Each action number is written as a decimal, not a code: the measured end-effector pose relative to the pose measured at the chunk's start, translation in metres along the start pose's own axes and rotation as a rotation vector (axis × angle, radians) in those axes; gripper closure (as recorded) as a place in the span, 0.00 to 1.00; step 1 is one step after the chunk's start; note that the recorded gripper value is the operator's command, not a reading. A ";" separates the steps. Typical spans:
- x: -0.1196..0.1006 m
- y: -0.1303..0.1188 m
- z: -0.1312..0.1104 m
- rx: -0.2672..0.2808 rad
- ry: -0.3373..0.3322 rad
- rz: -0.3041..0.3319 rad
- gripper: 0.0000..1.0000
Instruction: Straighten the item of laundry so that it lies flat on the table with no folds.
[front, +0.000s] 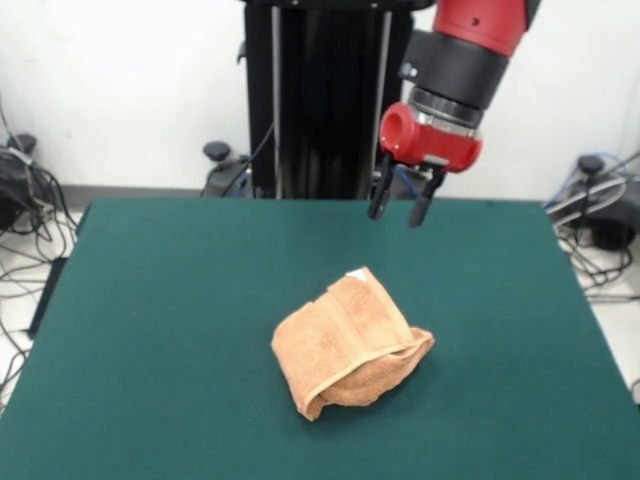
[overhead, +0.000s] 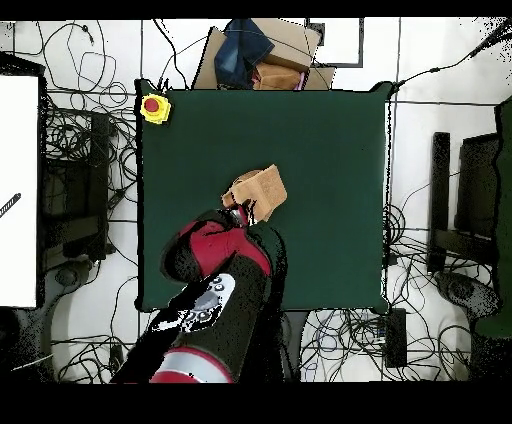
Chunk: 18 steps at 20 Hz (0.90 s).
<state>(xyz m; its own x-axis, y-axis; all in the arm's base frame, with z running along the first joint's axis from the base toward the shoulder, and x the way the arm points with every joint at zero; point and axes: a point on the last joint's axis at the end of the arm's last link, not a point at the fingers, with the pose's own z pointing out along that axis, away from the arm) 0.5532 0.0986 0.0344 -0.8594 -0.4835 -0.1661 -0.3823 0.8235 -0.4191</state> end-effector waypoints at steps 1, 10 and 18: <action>-0.001 0.000 -0.001 0.013 -0.013 0.004 0.00; -0.011 0.008 -0.003 0.114 -0.093 0.036 0.00; 0.008 0.025 0.026 0.164 -0.080 0.039 0.00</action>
<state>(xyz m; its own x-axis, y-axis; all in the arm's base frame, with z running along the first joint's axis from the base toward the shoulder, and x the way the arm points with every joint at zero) 0.5459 0.1080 -0.0005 -0.8406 -0.4791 -0.2527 -0.2827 0.7860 -0.5499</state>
